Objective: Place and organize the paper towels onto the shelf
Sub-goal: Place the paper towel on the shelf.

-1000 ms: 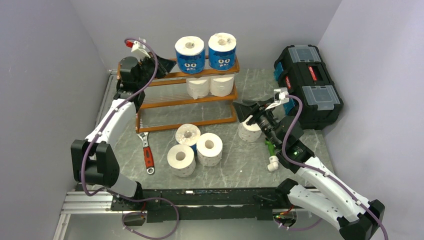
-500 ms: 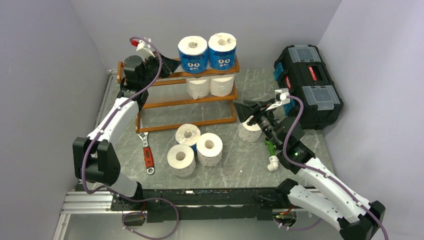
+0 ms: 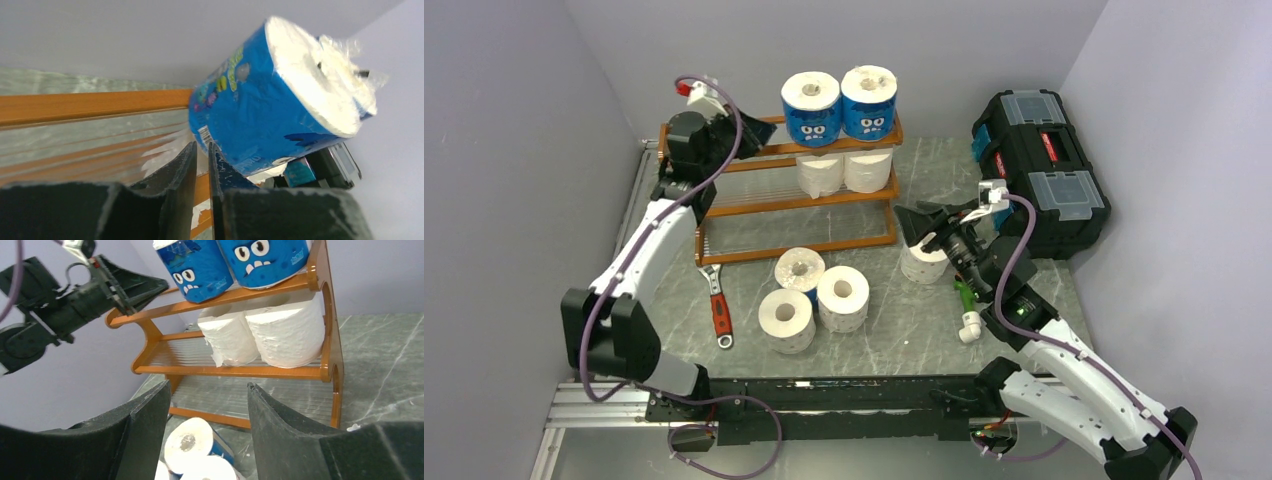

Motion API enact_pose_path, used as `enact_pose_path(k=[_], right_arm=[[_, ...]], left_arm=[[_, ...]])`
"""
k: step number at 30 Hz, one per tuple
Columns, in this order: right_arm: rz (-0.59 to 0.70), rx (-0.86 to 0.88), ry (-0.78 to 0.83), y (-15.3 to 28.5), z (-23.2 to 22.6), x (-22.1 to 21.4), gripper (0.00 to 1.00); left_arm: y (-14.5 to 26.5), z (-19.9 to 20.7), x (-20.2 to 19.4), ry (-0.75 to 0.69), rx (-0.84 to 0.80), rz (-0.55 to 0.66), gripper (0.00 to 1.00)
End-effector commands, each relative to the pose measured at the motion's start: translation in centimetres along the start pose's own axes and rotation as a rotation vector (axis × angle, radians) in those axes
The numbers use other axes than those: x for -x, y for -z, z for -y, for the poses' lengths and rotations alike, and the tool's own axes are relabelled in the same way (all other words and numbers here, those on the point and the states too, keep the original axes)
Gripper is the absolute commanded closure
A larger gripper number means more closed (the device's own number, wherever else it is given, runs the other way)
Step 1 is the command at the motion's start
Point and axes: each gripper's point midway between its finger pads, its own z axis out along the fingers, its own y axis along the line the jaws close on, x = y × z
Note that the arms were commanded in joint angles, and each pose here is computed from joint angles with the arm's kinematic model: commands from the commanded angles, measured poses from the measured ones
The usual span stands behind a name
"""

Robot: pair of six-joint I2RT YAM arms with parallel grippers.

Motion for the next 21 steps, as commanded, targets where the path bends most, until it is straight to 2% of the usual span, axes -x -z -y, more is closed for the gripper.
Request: enact_pose_path(k=[1, 4, 8, 10, 14, 21], right_arm=[[0.012, -0.035, 0.014, 0.7, 0.8, 0.1, 0.38], [-0.019, -0.064, 0.026, 1.0, 1.5, -0.8, 0.31], [-0.104, -0.113, 0.049, 1.3, 2.7, -2.6, 0.1], [-0.152, -0.133, 0.055, 1.5, 3.1, -3.6, 0.04], [-0.23, -0.182, 0.061, 2.1, 4.3, -5.6, 0.02], [-0.319, -0.188, 0.074, 3.1, 5.7, -9.4, 0.02]], left_arm=[[5.5, 0.9, 7.2, -0.051, 0.143, 0.216, 0.76], [8.5, 0.9, 8.3, -0.062, 0.233, 0.248, 0.65], [12.5, 1.5, 8.3, -0.088, 0.296, 0.24, 0.44], [14.3, 1.7, 7.7, -0.101, 0.322, 0.22, 0.37], [17.8, 1.3, 4.5, -0.12, 0.36, 0.155, 0.31], [21.9, -2.2, -4.8, -0.127, 0.399, -0.053, 0.27]])
